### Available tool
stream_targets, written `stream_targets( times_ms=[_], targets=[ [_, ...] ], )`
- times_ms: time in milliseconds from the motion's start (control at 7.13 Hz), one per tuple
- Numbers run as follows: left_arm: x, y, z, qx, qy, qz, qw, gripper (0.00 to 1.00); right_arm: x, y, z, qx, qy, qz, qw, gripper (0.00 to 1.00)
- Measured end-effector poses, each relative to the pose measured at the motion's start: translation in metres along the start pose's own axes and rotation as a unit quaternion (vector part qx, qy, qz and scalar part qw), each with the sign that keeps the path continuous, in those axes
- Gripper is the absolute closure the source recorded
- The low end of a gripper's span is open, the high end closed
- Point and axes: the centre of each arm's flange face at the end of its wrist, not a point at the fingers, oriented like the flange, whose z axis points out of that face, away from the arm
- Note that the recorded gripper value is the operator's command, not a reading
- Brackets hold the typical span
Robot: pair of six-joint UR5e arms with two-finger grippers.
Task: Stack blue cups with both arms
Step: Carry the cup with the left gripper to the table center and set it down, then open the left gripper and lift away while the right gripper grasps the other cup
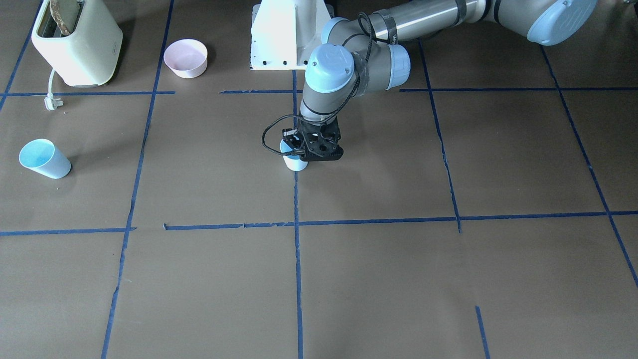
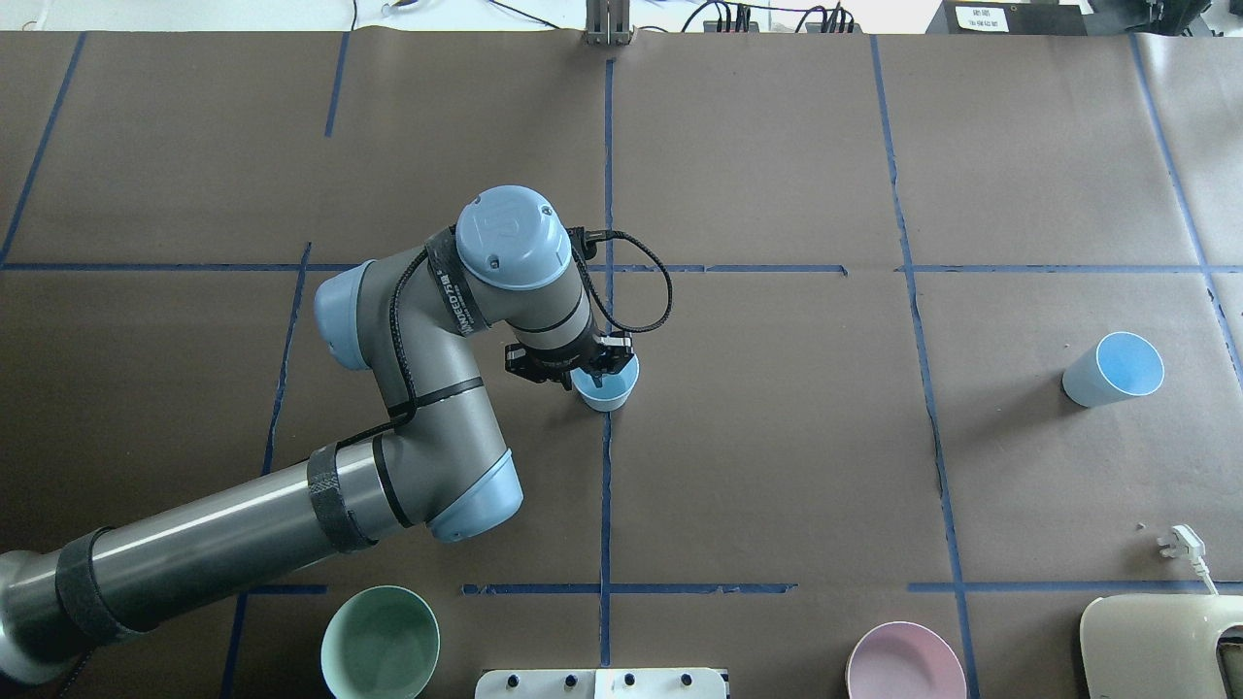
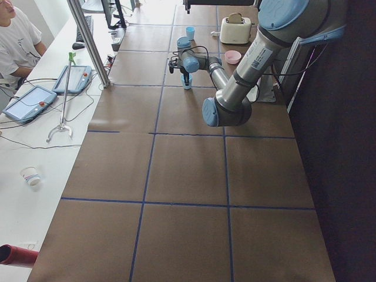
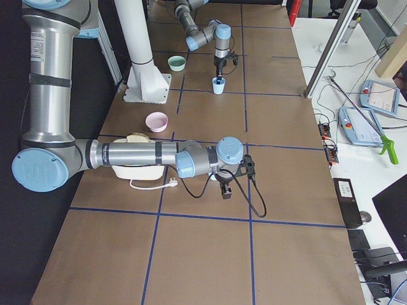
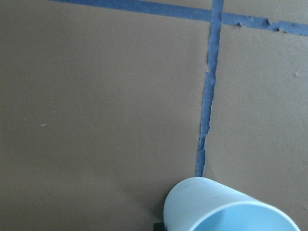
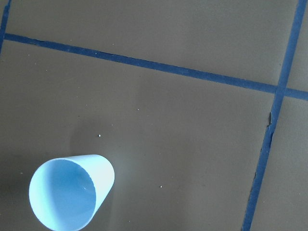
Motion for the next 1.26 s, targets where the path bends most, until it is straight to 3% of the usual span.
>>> stream_targets(
  times_ms=[280,561,841,1121,1262],
  targets=[
    [-0.003,-0.020,-0.027,0.021,0.019,-0.004,0.9996,0.00,-0.017,-0.006,0.018,-0.013,0.003,0.037,0.9992,0.00],
    [-0.014,-0.037,-0.058,0.041,0.035,-0.010,0.9985,0.00,-0.050,-0.013,0.039,-0.002,0.001,0.082,0.9966,0.01],
    [-0.022,-0.040,-0.067,0.047,0.039,-0.011,0.9981,0.00,-0.067,-0.010,0.059,0.002,0.001,0.094,0.9956,0.01],
    [-0.024,-0.040,-0.072,0.049,0.042,-0.011,0.9979,0.00,-0.060,-0.005,0.085,-0.017,0.008,0.100,0.9948,0.04],
    [-0.024,-0.039,-0.075,0.050,0.044,-0.010,0.9977,0.00,-0.058,-0.003,0.094,-0.024,0.011,0.099,0.9947,0.41]
  ],
)
